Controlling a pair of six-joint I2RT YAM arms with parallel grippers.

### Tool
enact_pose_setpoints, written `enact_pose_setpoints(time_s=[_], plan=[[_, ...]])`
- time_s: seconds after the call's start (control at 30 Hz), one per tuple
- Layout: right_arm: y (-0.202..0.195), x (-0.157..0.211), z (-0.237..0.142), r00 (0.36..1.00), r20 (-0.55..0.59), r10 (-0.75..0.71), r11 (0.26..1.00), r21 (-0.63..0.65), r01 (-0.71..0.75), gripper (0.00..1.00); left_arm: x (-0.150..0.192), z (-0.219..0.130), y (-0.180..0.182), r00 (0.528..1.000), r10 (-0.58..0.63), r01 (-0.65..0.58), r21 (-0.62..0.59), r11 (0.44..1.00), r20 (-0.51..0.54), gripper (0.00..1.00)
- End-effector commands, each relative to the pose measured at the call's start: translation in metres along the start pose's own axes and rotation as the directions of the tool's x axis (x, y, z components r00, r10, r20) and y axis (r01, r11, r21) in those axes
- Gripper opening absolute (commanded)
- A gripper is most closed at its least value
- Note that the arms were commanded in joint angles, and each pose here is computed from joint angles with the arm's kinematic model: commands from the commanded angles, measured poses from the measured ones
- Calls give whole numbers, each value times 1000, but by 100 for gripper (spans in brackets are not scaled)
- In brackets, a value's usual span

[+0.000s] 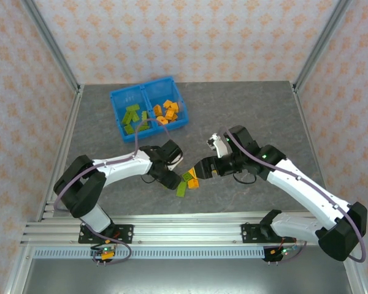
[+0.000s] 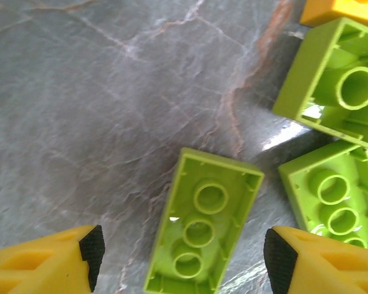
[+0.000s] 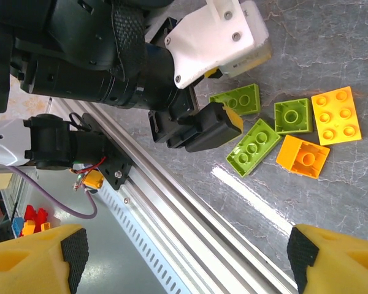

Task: Sort the legos into containers by color

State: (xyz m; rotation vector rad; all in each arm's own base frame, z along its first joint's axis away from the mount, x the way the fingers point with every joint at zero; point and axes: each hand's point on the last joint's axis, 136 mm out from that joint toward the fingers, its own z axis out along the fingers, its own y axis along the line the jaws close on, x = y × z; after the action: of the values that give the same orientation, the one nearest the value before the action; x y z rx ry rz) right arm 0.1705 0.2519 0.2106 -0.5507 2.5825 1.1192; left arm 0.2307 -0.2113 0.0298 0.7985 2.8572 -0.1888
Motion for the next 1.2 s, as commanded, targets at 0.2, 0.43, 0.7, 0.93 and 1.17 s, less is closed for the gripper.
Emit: enact_pose_setpoints(time_s=[0.2,0.43,0.7,0.93,1.17], plan=[[-8,-2,-1,1000,13,25,999,46,-26,86,7,27,-12,999,-18,20,54,998,-30,37],[-6,-1,1,999,1,34,999,36,-34,85,3,18,-6,999,-32,32,22,999,23,33],[-3,-10,-5,999,44,16,999,41,-18,85,-42,-63,48,952,-112,157,-141,977,284,33],[-4,-15,-5,997,70,10,999,48,-14,85,-81,-138,161,776,-304,479,-202,854,552,33],[-4,-16,-8,996,88,7,999,51,-12,85,-128,-153,259,643,-418,670,-207,713,642,33]])
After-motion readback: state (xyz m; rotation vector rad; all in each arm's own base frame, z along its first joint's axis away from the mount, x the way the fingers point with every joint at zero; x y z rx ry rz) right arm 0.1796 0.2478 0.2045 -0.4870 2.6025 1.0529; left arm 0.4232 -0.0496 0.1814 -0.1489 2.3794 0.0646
